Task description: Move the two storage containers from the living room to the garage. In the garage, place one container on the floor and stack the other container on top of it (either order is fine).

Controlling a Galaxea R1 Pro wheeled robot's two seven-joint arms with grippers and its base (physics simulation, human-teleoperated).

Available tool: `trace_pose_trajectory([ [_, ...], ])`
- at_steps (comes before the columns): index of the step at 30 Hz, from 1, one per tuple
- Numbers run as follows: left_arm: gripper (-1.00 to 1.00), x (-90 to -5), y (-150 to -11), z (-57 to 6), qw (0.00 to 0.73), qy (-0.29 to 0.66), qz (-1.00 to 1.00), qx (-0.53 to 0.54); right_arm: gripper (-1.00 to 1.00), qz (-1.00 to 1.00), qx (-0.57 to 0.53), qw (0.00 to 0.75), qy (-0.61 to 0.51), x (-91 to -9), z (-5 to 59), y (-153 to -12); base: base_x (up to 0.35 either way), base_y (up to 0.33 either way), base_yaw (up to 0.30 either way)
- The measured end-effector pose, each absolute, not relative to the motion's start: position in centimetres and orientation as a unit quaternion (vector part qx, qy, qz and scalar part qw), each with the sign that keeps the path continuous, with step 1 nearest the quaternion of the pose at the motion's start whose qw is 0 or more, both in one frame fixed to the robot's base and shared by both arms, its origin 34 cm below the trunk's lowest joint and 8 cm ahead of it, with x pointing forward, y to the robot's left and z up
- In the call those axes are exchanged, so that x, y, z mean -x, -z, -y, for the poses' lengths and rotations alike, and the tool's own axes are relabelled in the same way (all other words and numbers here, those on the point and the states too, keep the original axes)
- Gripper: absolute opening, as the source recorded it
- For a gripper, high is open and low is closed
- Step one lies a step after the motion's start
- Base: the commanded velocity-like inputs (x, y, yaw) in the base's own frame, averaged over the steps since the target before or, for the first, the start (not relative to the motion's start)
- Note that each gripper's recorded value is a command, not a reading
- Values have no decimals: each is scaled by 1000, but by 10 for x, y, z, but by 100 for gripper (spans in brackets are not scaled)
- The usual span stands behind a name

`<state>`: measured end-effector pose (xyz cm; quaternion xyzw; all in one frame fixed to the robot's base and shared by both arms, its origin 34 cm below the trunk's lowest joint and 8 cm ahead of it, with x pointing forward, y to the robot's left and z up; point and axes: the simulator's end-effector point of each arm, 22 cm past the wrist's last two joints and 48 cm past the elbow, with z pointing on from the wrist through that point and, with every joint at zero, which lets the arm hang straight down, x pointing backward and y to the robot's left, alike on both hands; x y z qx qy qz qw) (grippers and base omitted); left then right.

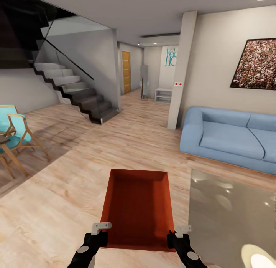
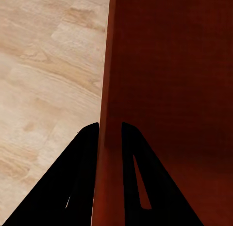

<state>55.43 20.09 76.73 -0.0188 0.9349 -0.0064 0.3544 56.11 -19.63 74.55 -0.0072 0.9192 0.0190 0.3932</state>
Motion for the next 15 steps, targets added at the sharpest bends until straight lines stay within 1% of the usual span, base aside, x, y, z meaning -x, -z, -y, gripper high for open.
trace_pose_trajectory([
  [2,-100,-554,-767,-201,354,6,-935,19,-100,-919,7,393,-19,-561,196,-745,256,221,-244],
  [4,-100,-554,-767,-201,355,7,-935,19,-100,-919,8,393,-19,-561,196,-746,266,210,-81],
  [8,-100,-554,-767,-201,355,7,-935,19,-100,-919,8,394,-18,-561,196,-746,302,148,-14],
  [15,-100,-554,-768,-201,355,7,-935,19,-100,-919,8,394,-18,-562,196,-746,323,76,-1],
])
